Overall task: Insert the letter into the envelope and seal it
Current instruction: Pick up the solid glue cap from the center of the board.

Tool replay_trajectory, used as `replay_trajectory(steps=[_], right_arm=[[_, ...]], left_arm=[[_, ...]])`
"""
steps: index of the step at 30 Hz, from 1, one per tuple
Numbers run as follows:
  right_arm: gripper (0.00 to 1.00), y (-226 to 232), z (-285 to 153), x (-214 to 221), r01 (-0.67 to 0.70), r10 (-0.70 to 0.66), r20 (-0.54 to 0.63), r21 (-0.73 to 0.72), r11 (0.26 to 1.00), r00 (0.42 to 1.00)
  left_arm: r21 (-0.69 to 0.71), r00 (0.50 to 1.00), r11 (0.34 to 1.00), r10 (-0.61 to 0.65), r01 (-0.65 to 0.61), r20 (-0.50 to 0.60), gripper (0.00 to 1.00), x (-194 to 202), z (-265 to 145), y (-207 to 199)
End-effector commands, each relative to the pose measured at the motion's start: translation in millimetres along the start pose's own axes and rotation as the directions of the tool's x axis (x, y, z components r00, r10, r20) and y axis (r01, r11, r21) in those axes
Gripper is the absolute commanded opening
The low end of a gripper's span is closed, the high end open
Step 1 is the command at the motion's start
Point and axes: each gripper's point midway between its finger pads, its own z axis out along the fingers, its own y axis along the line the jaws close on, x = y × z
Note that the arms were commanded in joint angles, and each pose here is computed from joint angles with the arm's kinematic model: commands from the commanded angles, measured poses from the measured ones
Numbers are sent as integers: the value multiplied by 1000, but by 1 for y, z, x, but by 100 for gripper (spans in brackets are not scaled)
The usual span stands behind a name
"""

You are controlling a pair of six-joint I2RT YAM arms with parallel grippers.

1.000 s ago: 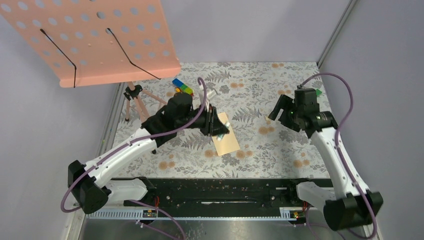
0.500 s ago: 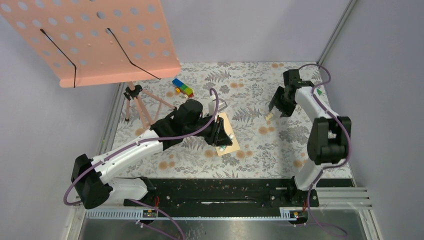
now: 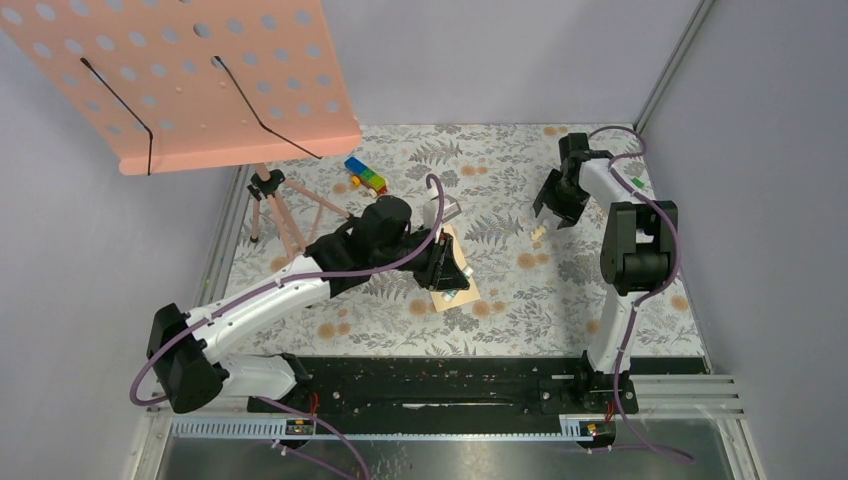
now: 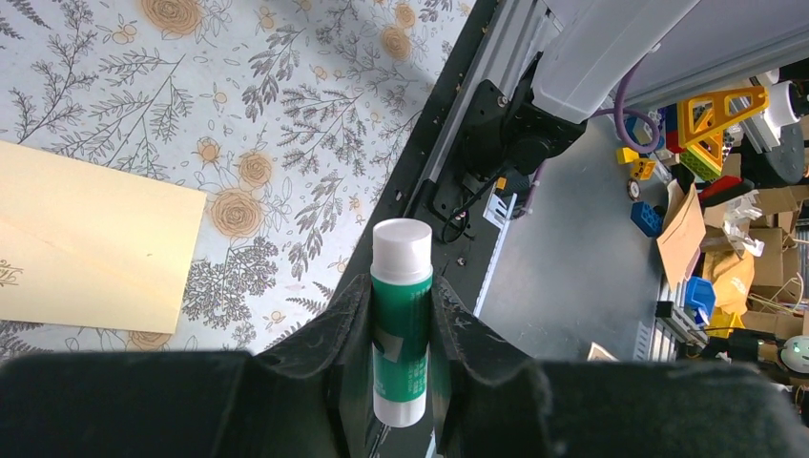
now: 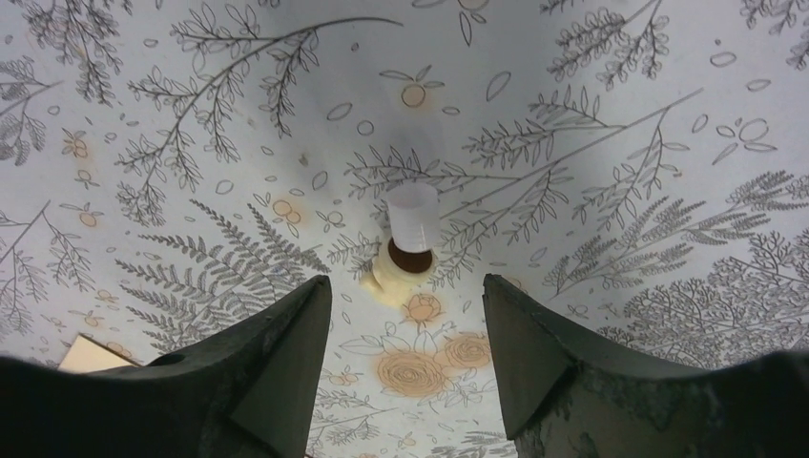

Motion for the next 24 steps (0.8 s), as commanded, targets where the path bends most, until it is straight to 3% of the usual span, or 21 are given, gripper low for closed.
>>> replay_trajectory(steps=[1, 15, 19, 24], right_arm=[[66, 4, 3, -11, 8, -8, -6, 8, 1000, 1000], [58, 7, 17, -7, -7, 9, -62, 23, 1000, 998], [50, 8, 19, -7, 1, 1, -77, 29, 1000, 997], [50, 7, 19, -7, 3, 0, -86, 34, 999, 996]], left_arm=[[15, 997, 998, 59, -60, 55, 0, -23, -2, -10], [15, 997, 998, 67, -67, 36, 0, -25, 1, -10], [18, 997, 997, 71, -71, 37, 0, -28, 2, -11], [13, 996, 997, 76, -77, 37, 0, -28, 2, -11]])
